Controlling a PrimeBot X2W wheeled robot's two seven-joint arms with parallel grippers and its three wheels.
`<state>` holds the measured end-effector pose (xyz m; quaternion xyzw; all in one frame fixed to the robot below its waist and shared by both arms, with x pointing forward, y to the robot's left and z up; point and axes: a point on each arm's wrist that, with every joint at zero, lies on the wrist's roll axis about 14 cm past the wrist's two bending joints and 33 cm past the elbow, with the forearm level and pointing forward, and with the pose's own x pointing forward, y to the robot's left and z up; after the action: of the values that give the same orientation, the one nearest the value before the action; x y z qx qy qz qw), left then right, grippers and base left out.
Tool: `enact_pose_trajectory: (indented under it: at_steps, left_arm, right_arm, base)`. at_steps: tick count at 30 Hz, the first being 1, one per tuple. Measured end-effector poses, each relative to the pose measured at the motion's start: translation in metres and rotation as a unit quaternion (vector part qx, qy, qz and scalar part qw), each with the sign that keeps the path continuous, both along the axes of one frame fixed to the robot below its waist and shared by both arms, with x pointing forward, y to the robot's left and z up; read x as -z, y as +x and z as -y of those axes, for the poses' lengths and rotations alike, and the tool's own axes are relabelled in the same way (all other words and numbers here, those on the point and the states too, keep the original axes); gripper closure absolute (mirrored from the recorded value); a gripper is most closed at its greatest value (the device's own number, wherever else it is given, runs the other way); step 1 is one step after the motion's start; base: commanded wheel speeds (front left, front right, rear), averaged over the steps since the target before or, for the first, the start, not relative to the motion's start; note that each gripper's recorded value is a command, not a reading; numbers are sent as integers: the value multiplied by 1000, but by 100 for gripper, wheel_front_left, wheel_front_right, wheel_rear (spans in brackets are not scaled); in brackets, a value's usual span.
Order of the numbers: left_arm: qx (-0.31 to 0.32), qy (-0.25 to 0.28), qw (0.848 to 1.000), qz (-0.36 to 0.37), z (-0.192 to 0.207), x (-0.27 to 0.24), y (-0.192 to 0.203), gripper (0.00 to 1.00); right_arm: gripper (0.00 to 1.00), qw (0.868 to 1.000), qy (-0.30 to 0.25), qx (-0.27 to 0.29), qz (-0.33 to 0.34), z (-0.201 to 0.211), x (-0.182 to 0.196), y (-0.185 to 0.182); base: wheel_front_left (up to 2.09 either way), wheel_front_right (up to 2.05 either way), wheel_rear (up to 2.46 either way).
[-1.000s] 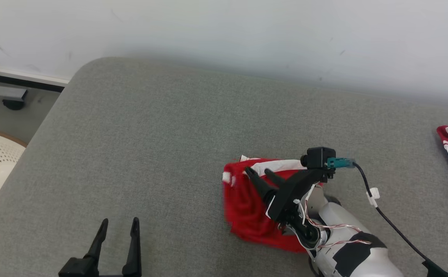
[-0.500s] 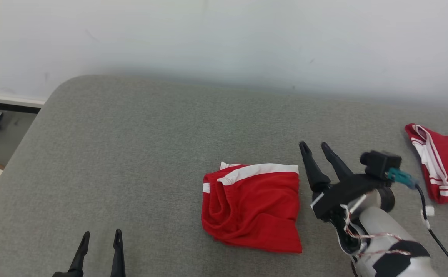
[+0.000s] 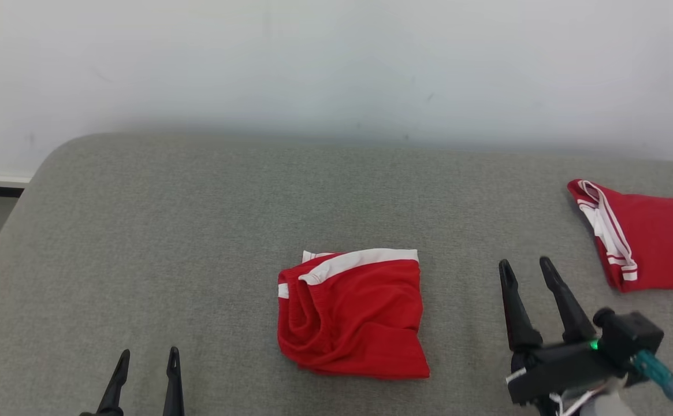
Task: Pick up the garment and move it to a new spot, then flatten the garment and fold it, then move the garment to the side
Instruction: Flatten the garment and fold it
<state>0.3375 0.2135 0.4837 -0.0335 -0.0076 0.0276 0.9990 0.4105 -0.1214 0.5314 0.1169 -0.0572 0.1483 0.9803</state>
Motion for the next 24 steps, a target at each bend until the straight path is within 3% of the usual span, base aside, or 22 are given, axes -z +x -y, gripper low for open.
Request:
enact_pose_trajectory:
  at_steps: [8, 24]
  left_arm:
    - [12, 3, 1000, 8, 6, -5, 4, 0]
    - [17, 3, 1000, 17, 10, -10, -1, 0]
  right_arm:
    - [0, 998, -11, 57, 18, 23, -3, -31]
    - [0, 997, -33, 74, -20, 28, 25, -56]
  base:
    - [0, 0, 0]
    - [0, 0, 0]
